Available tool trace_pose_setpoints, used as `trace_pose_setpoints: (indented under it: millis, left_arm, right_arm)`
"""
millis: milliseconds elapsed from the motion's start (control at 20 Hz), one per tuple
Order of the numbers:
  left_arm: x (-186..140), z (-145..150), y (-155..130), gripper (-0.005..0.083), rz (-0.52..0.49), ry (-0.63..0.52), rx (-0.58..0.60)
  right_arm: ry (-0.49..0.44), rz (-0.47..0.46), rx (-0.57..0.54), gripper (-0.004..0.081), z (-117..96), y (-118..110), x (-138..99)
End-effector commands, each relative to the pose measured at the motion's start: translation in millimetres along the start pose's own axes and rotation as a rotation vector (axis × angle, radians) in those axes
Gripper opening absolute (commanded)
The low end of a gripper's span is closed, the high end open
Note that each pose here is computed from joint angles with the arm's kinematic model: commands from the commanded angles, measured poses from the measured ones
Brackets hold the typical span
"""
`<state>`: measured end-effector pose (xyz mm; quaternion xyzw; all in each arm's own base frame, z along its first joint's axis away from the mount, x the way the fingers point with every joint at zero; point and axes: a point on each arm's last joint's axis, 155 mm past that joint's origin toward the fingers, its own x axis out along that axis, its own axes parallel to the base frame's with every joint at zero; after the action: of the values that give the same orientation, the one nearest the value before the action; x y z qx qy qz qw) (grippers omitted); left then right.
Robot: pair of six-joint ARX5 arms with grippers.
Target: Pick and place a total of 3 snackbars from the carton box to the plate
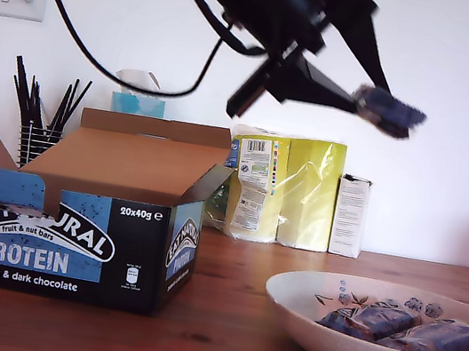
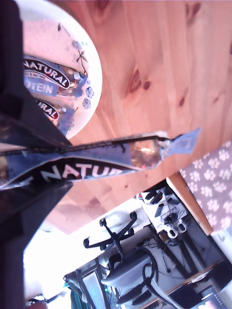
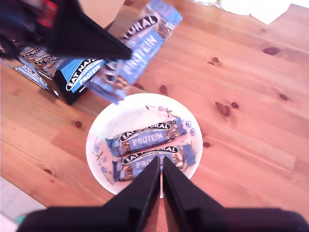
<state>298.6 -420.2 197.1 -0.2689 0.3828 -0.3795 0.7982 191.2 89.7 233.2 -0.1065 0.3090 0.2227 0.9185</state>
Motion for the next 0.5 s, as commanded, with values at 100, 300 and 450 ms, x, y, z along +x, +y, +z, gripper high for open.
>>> trace_pose_setpoints:
  millis: [100, 300, 450]
  left_arm:
    - [1.7, -3.0, -5.9, 0.0142, 0.01, -0.037, 0.002]
    - [-1.8, -30.2, -27.8, 0.0142, -0.134, 0.117, 0.126]
    - [-8.4, -35.6, -35.3, 0.0142, -0.215, 0.181, 0.145]
  right_arm:
    - [-0.019, -0.019, -0.007, -0.0013, 3.6, -3.7, -3.1]
    - [-0.036, 0.092, -0.015, -0.0013, 7.1, 16.7, -3.8]
    - [-0.083, 0.233, -0.035, -0.0013, 16.9, 41.7, -8.5]
